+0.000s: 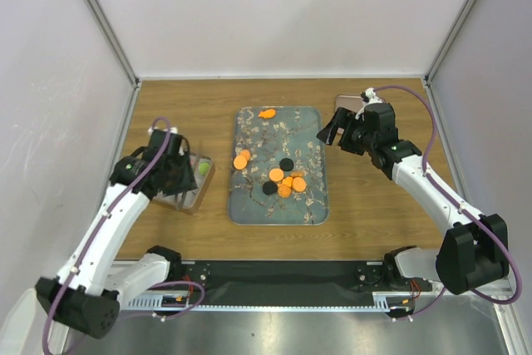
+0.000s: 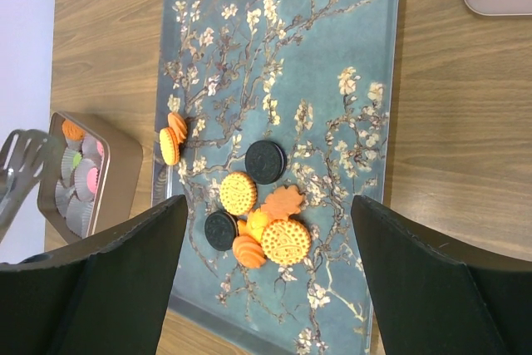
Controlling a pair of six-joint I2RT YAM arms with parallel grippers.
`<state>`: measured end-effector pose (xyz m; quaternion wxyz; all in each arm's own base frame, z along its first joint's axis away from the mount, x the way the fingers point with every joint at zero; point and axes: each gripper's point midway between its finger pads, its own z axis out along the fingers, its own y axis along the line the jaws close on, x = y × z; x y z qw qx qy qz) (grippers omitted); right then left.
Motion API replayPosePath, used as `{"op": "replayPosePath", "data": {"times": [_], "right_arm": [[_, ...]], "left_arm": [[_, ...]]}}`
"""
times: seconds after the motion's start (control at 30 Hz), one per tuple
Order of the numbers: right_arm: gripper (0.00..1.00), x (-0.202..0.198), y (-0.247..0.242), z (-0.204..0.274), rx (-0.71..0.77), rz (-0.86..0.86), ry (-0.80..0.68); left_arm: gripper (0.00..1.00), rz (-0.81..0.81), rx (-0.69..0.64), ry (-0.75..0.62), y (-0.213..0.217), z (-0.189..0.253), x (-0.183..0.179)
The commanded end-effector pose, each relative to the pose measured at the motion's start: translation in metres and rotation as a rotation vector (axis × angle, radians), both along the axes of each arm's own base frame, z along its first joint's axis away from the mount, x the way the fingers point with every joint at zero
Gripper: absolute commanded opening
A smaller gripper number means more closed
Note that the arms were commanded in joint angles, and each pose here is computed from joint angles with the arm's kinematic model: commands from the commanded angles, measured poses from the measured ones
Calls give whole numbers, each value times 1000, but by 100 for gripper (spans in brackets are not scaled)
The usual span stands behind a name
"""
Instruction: Pack the cookies
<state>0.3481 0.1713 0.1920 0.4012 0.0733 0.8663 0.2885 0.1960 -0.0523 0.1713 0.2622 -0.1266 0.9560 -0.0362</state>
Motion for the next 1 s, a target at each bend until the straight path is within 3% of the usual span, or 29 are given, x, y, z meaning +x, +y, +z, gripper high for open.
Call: {"op": "replayPosePath", "data": {"times": [0.0, 0.33, 0.97], "right_arm": [[87, 7, 0, 18, 9, -3, -58], [87, 8, -2, 20, 2, -13, -64], [87, 7, -1, 19, 3, -10, -63]], "left_arm": [[47, -58, -3, -77, -28, 22, 23], [49, -282, 8, -45, -108, 12, 55], [51, -321, 50, 67, -109, -36, 47]]}}
